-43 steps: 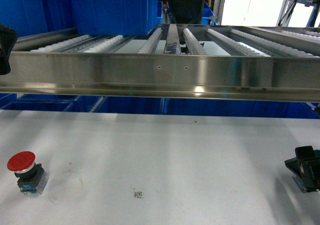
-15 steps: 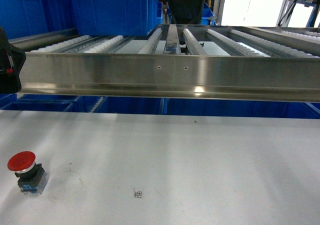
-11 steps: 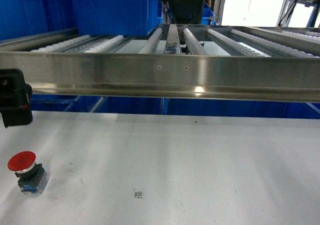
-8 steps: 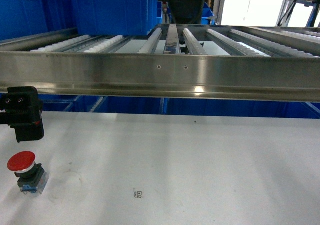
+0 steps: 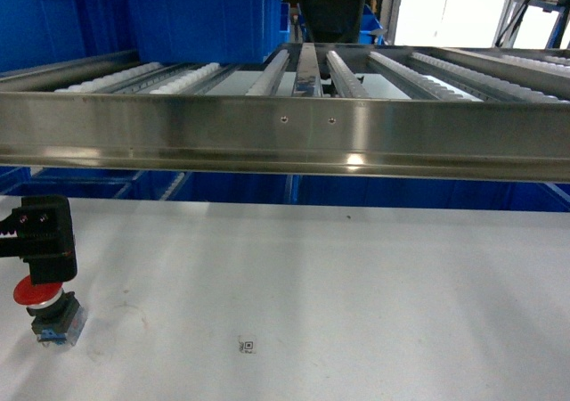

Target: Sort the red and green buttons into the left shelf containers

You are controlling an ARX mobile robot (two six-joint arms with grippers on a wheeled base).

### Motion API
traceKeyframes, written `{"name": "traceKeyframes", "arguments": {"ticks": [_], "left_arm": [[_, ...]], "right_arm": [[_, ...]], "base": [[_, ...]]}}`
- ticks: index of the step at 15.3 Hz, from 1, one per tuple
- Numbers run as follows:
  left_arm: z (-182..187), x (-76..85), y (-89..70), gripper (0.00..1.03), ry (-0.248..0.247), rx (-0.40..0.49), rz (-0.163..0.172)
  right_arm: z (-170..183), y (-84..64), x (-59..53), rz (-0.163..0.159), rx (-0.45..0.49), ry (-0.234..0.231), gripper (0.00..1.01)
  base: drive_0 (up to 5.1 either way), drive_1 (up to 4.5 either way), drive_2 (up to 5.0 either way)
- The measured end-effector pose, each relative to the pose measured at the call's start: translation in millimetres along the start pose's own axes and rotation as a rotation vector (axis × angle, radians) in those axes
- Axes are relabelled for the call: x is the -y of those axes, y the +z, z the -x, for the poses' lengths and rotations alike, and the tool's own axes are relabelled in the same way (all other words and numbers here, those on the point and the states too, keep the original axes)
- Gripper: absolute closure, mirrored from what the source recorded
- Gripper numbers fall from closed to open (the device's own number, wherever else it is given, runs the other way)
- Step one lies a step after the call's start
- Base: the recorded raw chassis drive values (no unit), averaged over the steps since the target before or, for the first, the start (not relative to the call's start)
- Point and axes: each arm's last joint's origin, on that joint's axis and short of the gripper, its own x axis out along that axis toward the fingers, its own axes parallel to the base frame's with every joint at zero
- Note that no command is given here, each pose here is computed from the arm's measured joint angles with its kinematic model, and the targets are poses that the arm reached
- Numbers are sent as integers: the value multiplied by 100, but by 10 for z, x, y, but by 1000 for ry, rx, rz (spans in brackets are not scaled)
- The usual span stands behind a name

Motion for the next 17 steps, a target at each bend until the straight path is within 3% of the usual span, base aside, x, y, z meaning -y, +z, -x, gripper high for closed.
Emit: {"name": "traceKeyframes", "arguments": {"ticks": [3, 7, 10, 15, 17], "left_arm": [[-90, -5, -112, 5, -7, -64, 11], [-235, 61, -205, 5, -36, -103, 0], [-312, 51, -274, 5, -24, -118, 1], [-464, -25, -418, 5, -45, -155, 45], [-528, -3, -380, 5, -67, -140, 52]], "right_arm": [[0, 0, 0, 0, 0, 0, 74], [0, 0, 0, 0, 0, 0, 74], [0, 0, 0, 0, 0, 0, 74], [0, 0, 0, 0, 0, 0, 74], [0, 0, 0, 0, 0, 0, 74]], "base": [[0, 0, 0], [0, 0, 0], [0, 0, 0], [0, 0, 0], [0, 0, 0]]}}
